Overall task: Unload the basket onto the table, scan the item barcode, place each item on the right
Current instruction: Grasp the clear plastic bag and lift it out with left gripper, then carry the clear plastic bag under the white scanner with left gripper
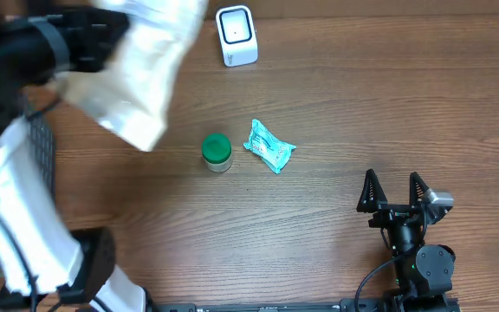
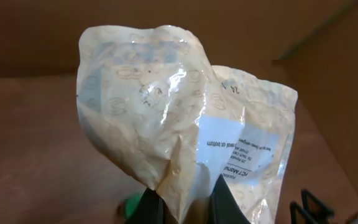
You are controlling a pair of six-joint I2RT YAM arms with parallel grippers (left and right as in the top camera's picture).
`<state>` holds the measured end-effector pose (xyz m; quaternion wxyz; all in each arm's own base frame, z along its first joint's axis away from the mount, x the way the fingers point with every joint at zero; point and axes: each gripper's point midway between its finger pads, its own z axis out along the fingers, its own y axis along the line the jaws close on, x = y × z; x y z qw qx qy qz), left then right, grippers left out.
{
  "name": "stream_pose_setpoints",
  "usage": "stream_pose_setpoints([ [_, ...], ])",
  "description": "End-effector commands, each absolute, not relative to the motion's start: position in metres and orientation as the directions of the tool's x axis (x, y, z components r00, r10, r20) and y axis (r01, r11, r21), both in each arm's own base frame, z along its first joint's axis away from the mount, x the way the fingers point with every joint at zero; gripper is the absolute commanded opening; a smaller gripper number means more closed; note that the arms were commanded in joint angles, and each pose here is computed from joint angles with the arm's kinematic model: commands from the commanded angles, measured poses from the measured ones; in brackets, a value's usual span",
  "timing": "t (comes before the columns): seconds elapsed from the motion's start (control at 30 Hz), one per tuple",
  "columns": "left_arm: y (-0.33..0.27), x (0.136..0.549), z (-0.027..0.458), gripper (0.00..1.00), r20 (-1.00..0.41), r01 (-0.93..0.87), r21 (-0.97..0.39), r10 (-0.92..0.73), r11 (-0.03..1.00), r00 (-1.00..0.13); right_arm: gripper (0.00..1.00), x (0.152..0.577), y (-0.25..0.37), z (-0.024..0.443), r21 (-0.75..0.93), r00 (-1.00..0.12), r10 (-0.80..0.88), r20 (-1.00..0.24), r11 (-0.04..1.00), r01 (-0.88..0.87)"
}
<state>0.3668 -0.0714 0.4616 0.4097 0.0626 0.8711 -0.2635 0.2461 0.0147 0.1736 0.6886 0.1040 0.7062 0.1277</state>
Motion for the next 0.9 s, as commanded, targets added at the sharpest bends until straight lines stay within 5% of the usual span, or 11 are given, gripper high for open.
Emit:
stream_pose_setpoints([
  [0.0, -0.132, 0.384, 0.408, 0.04, -0.647, 0.356, -0.387, 0.024, 0.851, -0.762, 1.0, 0.247, 0.013, 0.171, 0.32, -0.028, 0.319, -0.947, 0.947, -0.018],
  [0.23, -0.269, 0.394, 0.288, 0.04, -0.392, 0.436, -0.468, 0.261, 0.769, -0.882, 1.0, 0.247, 0.013, 0.171, 0.32, -0.029, 0.319, -0.947, 0.947, -0.018],
  [0.47, -0.348, 0.371, 0.17, 0.04, -0.161, 0.459, -0.472, 0.438, 0.753, -0.884, 1.0, 0.247, 0.013, 0.171, 0.32, -0.029, 0.319, -0.947, 0.947, -0.018],
  [0.87, -0.391, 0.362, 0.095, 0.06, -0.05, 0.397, -0.478, 0.427, 0.783, -0.903, 1.0, 0.247, 0.013, 0.171, 0.32, -0.029, 0.319, -0.947, 0.947, -0.018],
])
